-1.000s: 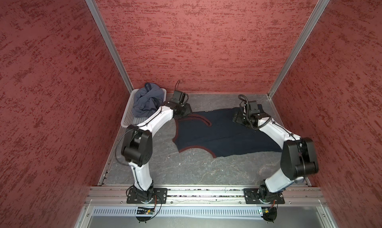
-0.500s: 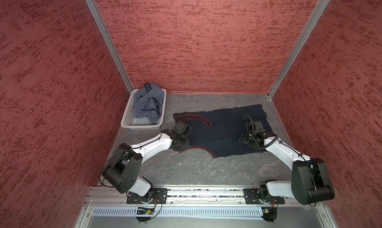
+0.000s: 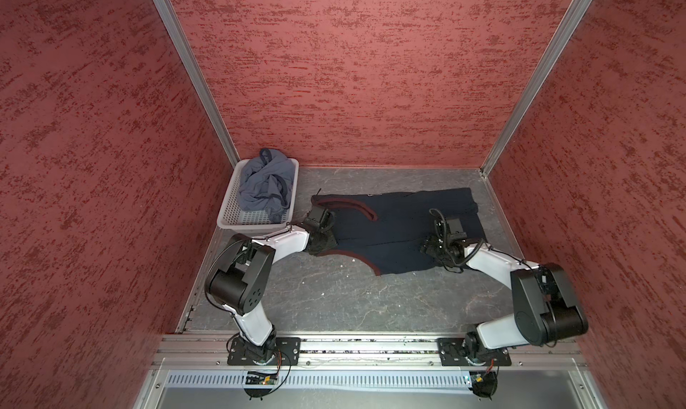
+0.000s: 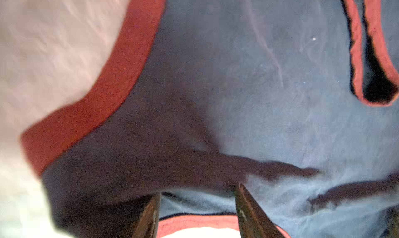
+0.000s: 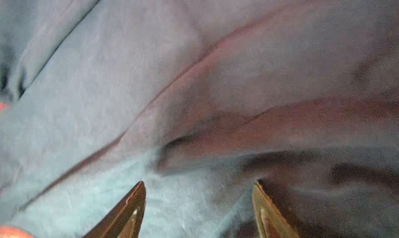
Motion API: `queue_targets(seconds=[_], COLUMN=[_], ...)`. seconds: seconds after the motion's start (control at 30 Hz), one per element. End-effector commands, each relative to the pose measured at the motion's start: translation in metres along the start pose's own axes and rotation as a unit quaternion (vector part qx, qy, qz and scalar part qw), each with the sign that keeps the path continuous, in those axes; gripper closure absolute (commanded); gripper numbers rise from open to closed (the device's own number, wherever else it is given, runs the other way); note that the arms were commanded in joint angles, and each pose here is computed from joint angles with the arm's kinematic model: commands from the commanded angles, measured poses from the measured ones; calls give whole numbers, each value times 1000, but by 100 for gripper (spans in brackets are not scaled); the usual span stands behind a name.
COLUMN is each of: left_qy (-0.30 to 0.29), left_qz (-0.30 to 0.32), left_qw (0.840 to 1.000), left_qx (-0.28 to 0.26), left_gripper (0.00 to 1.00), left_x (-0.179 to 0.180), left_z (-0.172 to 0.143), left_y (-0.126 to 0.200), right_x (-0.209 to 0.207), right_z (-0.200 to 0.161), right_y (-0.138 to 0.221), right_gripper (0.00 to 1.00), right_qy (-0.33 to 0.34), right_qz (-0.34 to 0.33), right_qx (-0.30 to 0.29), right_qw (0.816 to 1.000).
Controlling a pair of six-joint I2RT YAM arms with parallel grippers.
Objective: Fold and stack tank tops
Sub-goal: Fold the tank top at the top-center of the table.
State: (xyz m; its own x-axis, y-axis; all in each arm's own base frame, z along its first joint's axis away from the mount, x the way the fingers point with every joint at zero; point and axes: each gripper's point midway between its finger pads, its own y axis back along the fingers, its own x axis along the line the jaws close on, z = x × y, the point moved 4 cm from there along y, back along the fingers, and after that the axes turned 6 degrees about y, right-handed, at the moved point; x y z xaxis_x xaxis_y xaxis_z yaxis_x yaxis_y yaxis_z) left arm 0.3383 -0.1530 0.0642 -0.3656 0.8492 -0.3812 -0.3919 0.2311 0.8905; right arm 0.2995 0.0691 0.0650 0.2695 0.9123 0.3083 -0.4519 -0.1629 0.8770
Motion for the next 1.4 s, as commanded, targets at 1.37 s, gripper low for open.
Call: queue_targets(seconds=[1.37], left_qy=[-219], left_qz=[-17], left_qw=[969], left_qx=[114], left_gripper=[65], left_x=[-105], left_z=[-161], left_y=[-12], right_x=[-189], right_z=[4], right_y=[55], right_gripper=[37], right_qy=[-319], right_qz=[-147], right_qx=[-97], right_qw=[931])
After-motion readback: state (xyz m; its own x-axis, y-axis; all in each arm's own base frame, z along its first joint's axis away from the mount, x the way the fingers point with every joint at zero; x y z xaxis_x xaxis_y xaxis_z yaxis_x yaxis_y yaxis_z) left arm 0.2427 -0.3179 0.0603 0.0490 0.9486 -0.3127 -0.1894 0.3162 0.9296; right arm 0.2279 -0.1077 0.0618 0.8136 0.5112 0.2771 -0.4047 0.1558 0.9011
